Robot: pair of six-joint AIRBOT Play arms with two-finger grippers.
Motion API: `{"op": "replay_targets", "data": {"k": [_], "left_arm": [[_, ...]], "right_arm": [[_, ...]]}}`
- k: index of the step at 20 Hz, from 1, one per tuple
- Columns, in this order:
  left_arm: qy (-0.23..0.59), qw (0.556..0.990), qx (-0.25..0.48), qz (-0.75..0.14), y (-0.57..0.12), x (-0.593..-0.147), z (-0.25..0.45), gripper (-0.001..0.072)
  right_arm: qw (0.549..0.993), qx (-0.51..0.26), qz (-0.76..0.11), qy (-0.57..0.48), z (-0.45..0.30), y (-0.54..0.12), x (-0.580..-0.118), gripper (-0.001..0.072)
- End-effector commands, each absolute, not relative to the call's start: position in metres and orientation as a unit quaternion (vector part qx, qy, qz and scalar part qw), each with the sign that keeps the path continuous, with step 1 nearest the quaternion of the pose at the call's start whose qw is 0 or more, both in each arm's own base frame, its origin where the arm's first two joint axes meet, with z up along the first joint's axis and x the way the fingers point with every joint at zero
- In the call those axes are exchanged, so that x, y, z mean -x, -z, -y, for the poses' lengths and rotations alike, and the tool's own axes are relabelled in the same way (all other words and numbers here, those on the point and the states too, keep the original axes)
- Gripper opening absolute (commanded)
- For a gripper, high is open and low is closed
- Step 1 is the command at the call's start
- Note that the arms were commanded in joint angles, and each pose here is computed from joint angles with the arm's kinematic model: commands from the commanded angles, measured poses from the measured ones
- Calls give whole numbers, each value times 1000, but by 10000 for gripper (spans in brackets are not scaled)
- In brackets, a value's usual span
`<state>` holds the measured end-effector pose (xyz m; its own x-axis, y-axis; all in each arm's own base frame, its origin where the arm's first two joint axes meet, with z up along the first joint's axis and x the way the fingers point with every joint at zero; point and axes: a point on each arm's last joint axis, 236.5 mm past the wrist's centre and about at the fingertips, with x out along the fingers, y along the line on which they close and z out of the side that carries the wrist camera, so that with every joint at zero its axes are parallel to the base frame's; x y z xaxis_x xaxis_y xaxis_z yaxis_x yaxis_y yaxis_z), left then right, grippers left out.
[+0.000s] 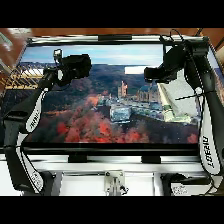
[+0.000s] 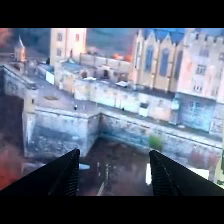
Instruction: Fold the shirts.
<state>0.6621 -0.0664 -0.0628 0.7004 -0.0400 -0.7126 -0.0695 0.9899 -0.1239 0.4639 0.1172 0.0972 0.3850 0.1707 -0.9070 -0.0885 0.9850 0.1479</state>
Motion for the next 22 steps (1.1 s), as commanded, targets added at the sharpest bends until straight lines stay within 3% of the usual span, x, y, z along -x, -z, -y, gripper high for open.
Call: {"op": "replay_targets", "data": {"k": [1,2,4,5,7,8,16,22], "left_arm": [[-21,916,101,-387,65,-663,66,590],[-22,916,104,-387,66,-663,66,489],[-21,916,107,-386,68,-663,67,415],[-21,915,109,-387,69,-663,67,339],[-20,915,112,-388,70,-663,68,95],[-19,915,112,-386,70,-664,68,36],[-12,924,109,-368,41,-666,73,33],[60,954,-2,-292,-70,-656,108,32]], "right_arm": [[829,-46,-551,-87,-123,-98,-462,545],[828,-49,-551,-90,-125,-98,-462,544],[827,-52,-551,-92,-127,-98,-461,544],[827,-52,-551,-92,-127,-98,-461,544],[827,-52,-551,-92,-127,-98,-461,544],[828,-52,-551,-92,-127,-98,-462,545],[829,-44,-550,-89,-123,-98,-462,544],[843,46,-534,-48,-83,-103,-469,544]]}}
